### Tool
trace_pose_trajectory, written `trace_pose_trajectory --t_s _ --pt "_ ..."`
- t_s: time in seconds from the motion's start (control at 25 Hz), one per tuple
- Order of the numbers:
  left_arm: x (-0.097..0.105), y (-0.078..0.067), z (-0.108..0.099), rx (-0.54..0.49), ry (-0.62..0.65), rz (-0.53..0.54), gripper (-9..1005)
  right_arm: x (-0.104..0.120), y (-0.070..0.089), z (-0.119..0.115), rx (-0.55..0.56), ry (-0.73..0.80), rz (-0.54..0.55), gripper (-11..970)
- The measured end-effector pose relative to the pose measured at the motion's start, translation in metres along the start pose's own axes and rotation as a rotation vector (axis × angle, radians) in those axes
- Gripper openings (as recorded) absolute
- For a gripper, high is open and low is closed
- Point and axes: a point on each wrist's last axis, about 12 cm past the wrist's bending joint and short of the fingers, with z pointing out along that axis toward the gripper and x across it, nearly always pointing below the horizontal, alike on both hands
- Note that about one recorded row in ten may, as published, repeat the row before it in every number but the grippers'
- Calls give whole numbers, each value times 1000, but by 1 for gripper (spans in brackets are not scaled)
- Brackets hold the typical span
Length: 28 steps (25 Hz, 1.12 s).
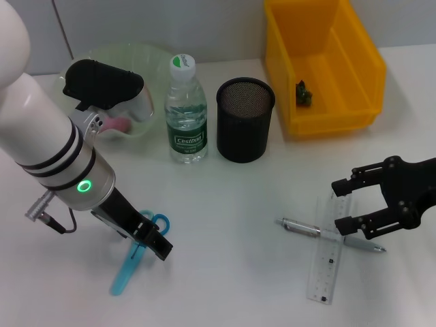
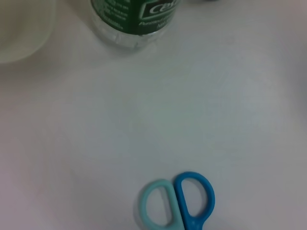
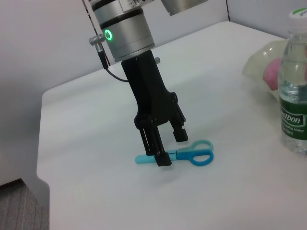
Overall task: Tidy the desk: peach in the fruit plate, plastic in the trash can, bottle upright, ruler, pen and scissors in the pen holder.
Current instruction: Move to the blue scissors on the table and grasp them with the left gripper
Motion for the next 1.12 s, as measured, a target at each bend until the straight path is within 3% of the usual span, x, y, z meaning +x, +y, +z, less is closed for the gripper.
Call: trace_pose_trajectory --t_s 0.84,1.12 --pt "1 -4 4 17 16 14 844 0 0 0 2 0 0 744" --pt "2 -3 7 17 29 21 729 0 0 1 0 -1 -1 744"
